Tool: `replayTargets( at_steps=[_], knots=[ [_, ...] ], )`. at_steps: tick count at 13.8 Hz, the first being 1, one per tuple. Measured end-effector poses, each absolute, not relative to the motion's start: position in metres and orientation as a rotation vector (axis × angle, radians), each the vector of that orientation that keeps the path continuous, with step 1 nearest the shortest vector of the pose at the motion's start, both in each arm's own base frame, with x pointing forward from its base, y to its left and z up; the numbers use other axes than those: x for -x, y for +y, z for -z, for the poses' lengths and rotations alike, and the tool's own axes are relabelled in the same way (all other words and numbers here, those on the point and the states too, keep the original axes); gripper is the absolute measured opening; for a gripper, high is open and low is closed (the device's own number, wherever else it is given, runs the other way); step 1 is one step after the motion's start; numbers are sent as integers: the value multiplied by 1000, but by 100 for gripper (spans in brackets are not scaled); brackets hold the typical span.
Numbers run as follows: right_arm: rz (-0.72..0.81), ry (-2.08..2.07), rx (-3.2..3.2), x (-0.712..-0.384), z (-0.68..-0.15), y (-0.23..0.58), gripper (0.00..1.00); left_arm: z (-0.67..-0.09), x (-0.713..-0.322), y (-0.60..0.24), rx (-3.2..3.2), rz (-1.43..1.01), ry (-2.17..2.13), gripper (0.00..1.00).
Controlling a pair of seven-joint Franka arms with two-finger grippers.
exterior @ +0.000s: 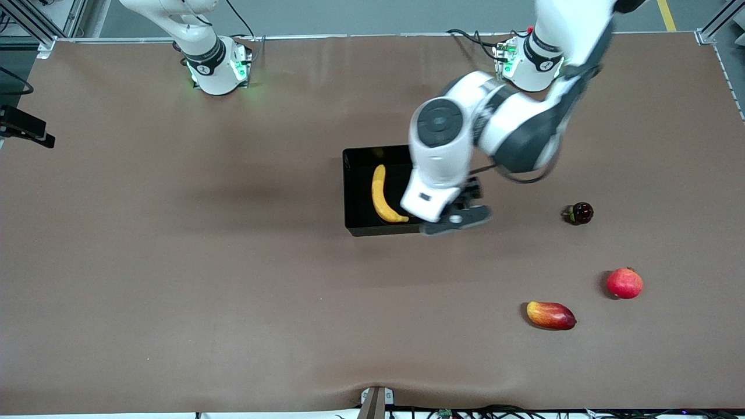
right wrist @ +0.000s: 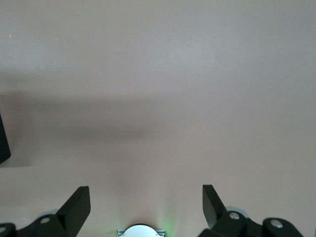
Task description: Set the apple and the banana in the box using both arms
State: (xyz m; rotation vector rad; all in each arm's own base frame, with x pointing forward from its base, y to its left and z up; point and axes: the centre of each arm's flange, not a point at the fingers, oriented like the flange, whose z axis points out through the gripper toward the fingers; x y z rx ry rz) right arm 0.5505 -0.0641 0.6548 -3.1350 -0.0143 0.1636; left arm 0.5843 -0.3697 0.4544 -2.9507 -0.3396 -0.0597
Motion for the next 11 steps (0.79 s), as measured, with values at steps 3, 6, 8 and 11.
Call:
replayTargets(
  at_steps=[3,6,8,11],
  knots=[
    [-164,-14,3135,-550,-655,-64,100,-487,-608,-300,2914,65,-454,100],
    [-164,-14,3135,-550,-655,-64,100,-504,-614,-253,2867,20,-505,100],
    [-164,-14,3135,-550,-655,-64,100,-519,-614,-229,2849,8,-515,100],
    [-165,-13,3135,-550,-655,-64,100,-550,-616,-188,2859,37,-451,100]
  ],
)
